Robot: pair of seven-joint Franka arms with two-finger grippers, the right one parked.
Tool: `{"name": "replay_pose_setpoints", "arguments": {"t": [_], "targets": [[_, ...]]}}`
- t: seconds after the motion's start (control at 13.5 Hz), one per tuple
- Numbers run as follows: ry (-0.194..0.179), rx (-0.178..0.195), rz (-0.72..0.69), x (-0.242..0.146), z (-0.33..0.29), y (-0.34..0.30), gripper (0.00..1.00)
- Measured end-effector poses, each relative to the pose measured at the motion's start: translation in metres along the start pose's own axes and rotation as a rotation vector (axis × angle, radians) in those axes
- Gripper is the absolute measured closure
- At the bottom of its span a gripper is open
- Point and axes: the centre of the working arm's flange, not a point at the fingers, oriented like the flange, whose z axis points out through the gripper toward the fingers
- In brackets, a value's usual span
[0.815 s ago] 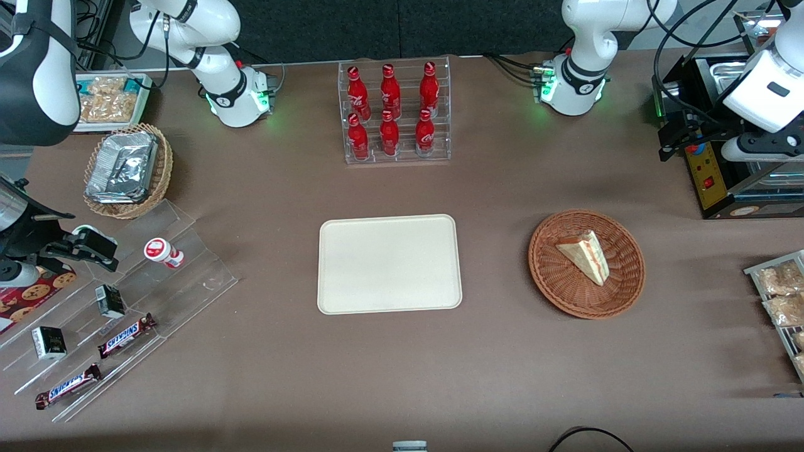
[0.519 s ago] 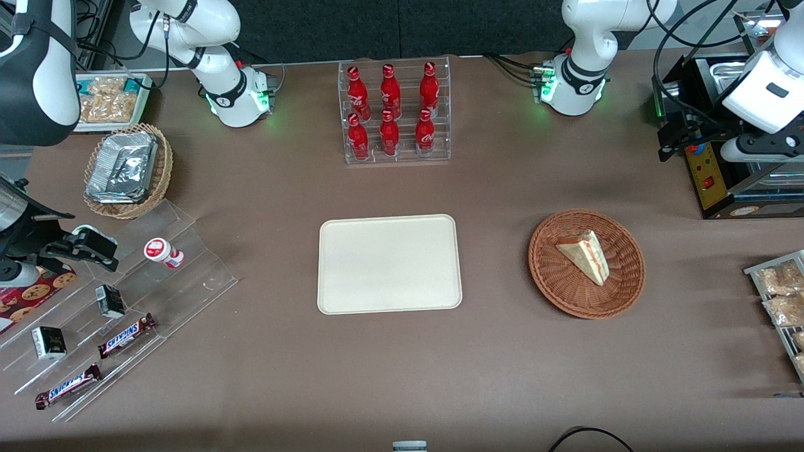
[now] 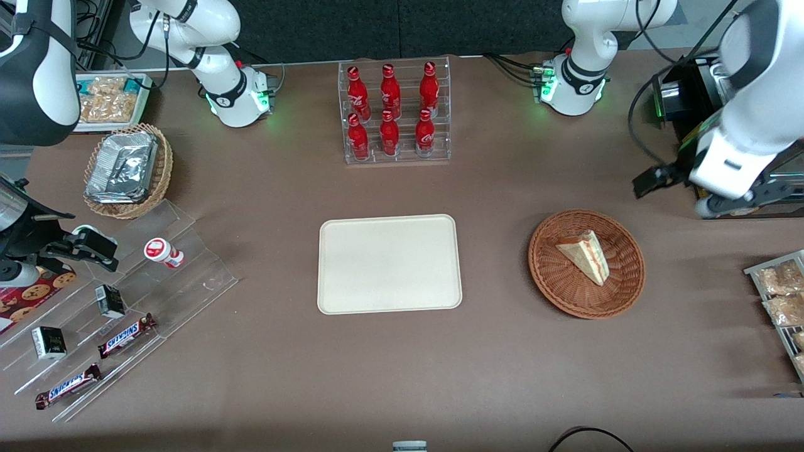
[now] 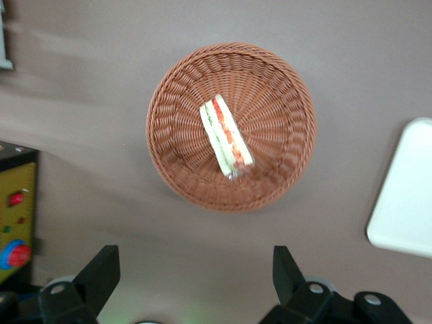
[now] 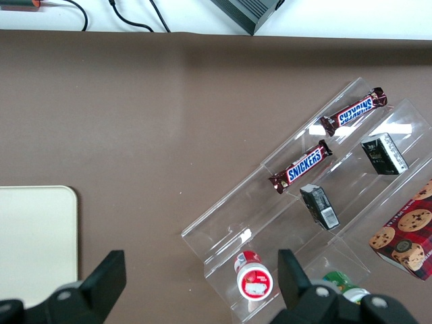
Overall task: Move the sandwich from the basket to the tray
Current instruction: 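Move the left gripper out over the wicker basket with the sandwich, then lower the open left gripper onto the wrapped sandwich and close it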
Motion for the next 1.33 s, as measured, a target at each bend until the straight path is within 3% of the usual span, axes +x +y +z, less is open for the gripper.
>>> {"name": "replay_pose_setpoints", "arguments": {"t": [0.3, 0.67, 1.33], "targets": [[0.007, -0.006, -0.177, 0.003, 0.091, -0.004, 0.00], [-0.016, 0.003, -0.339, 0.018, 0.168, 0.003, 0.00], [-0.012, -0.009, -0.363, 0.037, 0.272, 0.019, 0.00]]}}
